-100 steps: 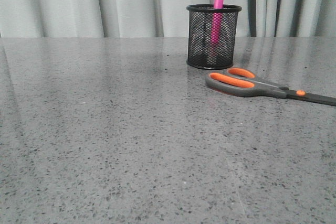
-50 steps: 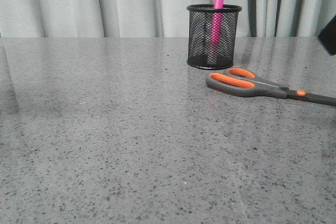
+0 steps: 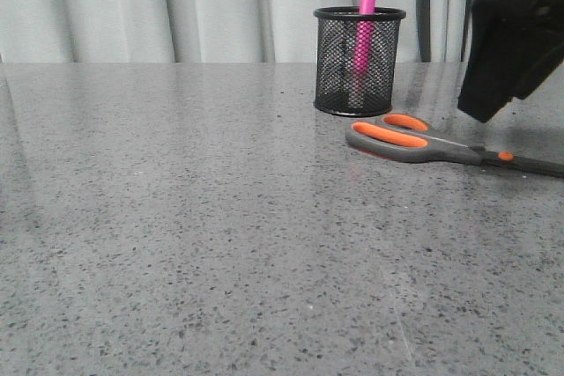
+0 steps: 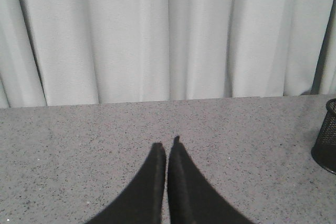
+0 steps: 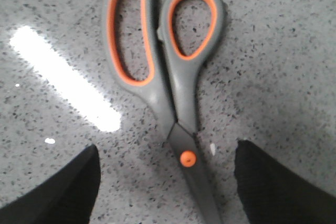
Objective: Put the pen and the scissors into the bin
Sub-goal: 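Lower the right gripper onto the scissors' handle and close on it, then lift the scissors upright with the right gripper above the mesh cup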
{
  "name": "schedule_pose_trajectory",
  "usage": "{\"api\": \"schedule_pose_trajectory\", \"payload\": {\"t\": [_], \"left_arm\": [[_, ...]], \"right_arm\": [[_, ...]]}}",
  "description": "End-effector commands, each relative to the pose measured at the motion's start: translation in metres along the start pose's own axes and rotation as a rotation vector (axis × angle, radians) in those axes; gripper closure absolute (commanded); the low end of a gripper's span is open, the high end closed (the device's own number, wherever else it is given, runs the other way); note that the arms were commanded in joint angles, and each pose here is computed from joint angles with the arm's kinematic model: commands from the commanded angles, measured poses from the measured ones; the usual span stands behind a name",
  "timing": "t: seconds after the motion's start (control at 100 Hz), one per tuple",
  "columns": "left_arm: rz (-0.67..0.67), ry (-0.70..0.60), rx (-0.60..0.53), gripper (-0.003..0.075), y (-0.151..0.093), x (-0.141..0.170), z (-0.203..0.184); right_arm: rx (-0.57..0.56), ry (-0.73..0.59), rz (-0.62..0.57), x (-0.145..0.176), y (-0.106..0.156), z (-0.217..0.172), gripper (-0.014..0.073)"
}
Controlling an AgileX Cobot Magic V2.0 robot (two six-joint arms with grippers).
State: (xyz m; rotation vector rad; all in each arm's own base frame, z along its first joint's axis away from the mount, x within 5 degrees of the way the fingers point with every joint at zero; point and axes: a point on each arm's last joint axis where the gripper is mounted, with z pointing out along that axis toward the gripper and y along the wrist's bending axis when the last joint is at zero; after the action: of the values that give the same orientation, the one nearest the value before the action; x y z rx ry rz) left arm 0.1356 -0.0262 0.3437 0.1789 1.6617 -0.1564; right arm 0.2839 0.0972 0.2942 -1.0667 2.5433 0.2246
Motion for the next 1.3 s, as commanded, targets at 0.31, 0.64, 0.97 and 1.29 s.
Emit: {"api": "schedule_pose_trajectory", "payload": {"t": [0.31,0.64,0.97,1.29], "left_arm": [[-0.023,-0.092,-0.032,0.0739,0.003,-0.015,-0.002],[-0.023,-0.092,-0.032,0.0739,0.003,-0.015,-0.002],[-0.023,-0.099,-0.036,0.0739,0.003,-0.015,-0.002],[-0.023,-0.099,-0.036,0.0739,0.003,-0.015,-0.002]], "right_arm": [[-0.025,0.033,-0.161,-0.022,-0.005,0.009,0.0111],[-0.021,0.036,-0.207,-0.026,-0.007,0.025,0.0111],[-0.018,0.041,-0.212,-0.027,-0.008,0.028,0.0123],[-0.041,0.071,-0.21,-0.025,-0.007,0.032,0.0349]]}}
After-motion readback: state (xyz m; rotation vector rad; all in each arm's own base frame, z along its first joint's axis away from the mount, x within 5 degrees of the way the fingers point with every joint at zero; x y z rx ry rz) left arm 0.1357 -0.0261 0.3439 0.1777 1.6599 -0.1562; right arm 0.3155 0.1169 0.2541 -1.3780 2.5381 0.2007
